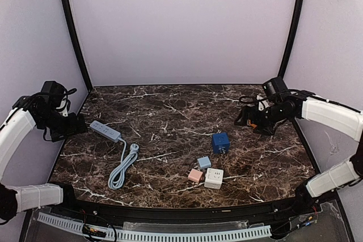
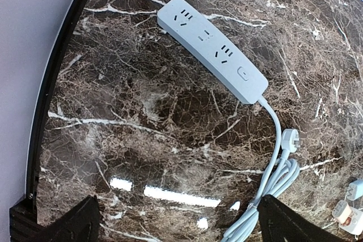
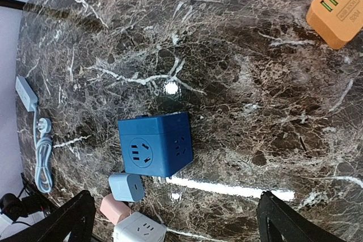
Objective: Insert the plug
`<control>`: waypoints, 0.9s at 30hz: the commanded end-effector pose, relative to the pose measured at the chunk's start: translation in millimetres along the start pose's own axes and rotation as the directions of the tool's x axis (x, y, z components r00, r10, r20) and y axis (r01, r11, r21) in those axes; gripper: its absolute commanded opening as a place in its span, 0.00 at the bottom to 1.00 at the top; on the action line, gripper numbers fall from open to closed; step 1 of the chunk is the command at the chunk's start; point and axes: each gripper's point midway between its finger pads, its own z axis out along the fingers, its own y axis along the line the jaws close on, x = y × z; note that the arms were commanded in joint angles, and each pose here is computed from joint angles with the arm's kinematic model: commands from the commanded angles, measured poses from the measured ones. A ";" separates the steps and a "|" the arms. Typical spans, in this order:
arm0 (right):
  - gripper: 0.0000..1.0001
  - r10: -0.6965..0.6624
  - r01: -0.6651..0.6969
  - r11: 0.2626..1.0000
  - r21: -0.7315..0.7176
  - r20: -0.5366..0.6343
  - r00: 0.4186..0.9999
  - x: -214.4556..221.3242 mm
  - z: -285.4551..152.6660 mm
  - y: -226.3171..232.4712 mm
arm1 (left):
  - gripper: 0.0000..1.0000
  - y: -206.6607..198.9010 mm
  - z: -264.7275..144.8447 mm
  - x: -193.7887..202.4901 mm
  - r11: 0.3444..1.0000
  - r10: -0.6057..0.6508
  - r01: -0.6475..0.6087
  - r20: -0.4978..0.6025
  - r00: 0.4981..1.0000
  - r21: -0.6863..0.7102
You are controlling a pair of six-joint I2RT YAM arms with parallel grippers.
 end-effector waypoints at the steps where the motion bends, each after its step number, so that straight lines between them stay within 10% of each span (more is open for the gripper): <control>1: 0.99 -0.086 0.085 0.993 0.077 0.001 0.996 -2.4 10.7 9.1 | 0.98 2.8 4.7 10.0 1.000 -0.001 0.000 -0.040 0.999 -0.019; 27: 0.99 -0.362 0.428 0.845 0.320 -0.246 0.899 35.3 81.6 42.8 | 0.98 0.2 6.9 13.6 0.998 0.023 -0.025 -0.049 0.999 -0.053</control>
